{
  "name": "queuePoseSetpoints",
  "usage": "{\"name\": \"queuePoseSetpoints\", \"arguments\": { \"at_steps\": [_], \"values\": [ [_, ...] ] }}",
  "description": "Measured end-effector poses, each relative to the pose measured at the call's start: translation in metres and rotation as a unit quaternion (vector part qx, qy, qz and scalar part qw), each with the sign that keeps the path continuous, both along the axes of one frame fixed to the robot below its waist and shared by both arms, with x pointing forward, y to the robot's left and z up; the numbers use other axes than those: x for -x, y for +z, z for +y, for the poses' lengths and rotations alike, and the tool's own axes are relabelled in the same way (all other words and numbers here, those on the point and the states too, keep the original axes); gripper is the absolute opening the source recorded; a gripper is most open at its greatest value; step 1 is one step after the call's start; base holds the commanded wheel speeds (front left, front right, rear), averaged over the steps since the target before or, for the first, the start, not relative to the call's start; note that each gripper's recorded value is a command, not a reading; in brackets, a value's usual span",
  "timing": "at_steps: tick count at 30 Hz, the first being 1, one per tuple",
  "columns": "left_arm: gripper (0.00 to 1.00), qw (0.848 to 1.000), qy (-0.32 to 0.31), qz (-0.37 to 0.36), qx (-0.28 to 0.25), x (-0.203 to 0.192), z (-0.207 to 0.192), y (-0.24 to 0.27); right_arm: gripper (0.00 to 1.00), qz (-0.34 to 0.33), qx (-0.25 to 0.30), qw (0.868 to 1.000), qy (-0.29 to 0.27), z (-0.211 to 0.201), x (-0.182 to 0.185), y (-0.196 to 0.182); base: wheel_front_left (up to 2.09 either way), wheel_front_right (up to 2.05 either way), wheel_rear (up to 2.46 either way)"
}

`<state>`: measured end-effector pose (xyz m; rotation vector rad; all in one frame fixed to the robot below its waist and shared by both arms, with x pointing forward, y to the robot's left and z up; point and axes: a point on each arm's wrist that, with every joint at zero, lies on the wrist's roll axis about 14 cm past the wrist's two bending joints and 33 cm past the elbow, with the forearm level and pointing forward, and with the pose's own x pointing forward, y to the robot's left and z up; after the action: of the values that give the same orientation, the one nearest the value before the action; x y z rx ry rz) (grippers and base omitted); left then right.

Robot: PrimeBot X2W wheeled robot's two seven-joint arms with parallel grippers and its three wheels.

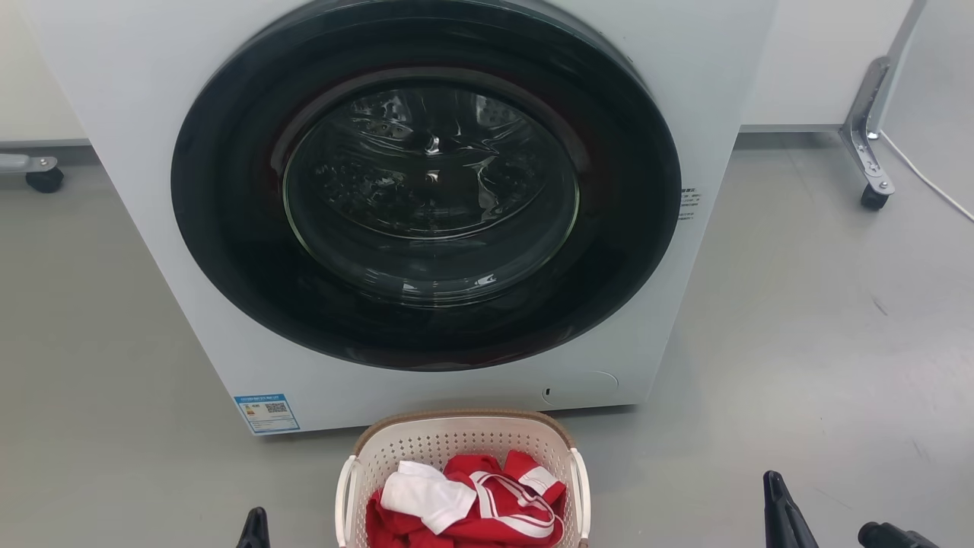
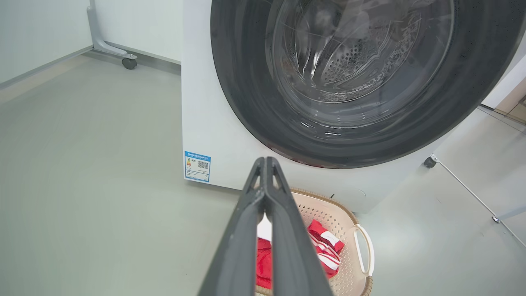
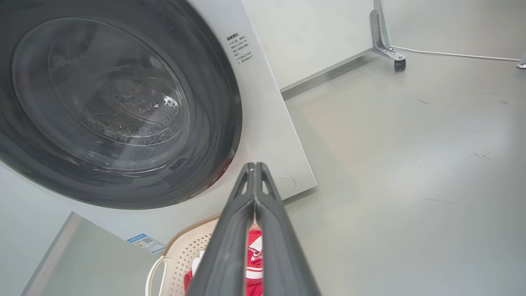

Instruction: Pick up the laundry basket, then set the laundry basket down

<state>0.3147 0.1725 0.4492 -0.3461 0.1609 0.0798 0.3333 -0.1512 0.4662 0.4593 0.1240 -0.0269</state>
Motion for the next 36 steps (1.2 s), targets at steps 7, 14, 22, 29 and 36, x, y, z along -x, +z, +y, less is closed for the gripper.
{"name": "queuePoseSetpoints", "arguments": {
  "at_steps": [7, 14, 22, 29, 36],
  "values": [
    [0.0, 0.999, 0.012, 0.007, 0.052, -0.007, 0.004, -0.001, 0.0, 0.012, -0.051, 0.999, -0.011, -0.006, -0.005, -0.002, 0.0, 0.0, 0.0],
    [0.0, 0.994, 0.023, 0.013, 0.107, -0.012, 0.007, -0.002, 0.0, 0.018, -0.1, 0.995, -0.02, -0.011, -0.01, -0.003, 0.0, 0.0, 0.0],
    [0.0, 0.985, 0.031, 0.022, 0.17, -0.015, 0.009, -0.006, 0.0, 0.027, -0.156, 0.987, -0.03, -0.017, -0.015, -0.005, 0.0, 0.0, 0.0],
    [0.0, 0.973, 0.039, 0.018, 0.226, -0.024, 0.011, -0.002, 0.0, 0.034, -0.207, 0.977, -0.039, -0.022, -0.018, -0.007, 0.0, 0.0, 0.0],
    [0.0, 0.96, 0.044, 0.02, 0.278, -0.027, 0.011, -0.003, 0.0, 0.035, -0.255, 0.965, -0.047, -0.026, -0.021, -0.007, 0.0, 0.0, 0.0]
  ]
}}
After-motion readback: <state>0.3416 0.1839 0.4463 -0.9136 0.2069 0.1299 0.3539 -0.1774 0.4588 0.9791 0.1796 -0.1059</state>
